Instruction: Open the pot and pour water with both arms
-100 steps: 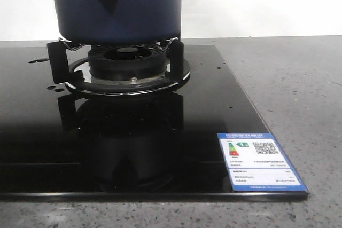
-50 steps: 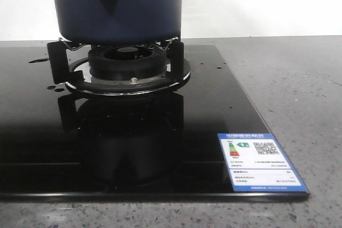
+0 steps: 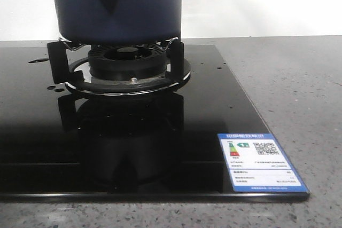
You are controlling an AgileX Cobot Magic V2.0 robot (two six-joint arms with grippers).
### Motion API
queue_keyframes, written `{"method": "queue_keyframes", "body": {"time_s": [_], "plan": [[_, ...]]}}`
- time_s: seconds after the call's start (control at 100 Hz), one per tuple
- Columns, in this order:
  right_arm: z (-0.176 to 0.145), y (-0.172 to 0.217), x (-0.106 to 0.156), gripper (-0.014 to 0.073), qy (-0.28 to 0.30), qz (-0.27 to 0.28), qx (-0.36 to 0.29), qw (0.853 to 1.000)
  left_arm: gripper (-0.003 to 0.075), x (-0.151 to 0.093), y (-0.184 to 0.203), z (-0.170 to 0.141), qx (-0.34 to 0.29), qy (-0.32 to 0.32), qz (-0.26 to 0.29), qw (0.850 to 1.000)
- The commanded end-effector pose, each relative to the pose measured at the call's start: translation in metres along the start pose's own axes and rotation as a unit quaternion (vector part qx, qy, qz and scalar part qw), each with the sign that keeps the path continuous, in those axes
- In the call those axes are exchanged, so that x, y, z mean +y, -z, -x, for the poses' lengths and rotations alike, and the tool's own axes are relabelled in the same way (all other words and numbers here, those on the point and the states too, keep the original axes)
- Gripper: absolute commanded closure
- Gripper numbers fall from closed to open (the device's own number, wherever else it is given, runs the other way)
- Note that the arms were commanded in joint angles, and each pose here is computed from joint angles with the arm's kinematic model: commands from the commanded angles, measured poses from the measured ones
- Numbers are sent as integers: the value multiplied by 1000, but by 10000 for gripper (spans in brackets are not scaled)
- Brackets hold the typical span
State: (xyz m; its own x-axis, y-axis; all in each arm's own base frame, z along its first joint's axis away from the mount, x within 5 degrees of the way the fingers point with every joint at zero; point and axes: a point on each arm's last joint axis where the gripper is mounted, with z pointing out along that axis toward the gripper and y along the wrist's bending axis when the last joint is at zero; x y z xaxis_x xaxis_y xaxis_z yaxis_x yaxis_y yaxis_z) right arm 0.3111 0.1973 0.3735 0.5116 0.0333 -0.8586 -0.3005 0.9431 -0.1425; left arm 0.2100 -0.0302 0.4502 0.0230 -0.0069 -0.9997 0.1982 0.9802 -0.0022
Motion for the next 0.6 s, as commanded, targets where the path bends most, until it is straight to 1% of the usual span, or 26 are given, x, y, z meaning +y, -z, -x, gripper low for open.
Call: {"method": "queue_keyframes", "body": {"time_s": [0.0, 0.09, 0.27, 0.59], "plan": [[44, -1, -12, 638, 0, -32, -109, 994, 386, 4, 9, 23, -67, 9, 23, 997], [48, 0, -14, 638, 1, -39, -127, 991, 386, 4, 9, 23, -67, 9, 23, 997], [52, 1, -12, 638, 12, -30, -151, 988, 386, 4, 9, 23, -67, 12, 23, 997], [52, 1, -11, 638, 13, -28, -151, 988, 386, 4, 9, 23, -67, 13, 23, 997]]}}
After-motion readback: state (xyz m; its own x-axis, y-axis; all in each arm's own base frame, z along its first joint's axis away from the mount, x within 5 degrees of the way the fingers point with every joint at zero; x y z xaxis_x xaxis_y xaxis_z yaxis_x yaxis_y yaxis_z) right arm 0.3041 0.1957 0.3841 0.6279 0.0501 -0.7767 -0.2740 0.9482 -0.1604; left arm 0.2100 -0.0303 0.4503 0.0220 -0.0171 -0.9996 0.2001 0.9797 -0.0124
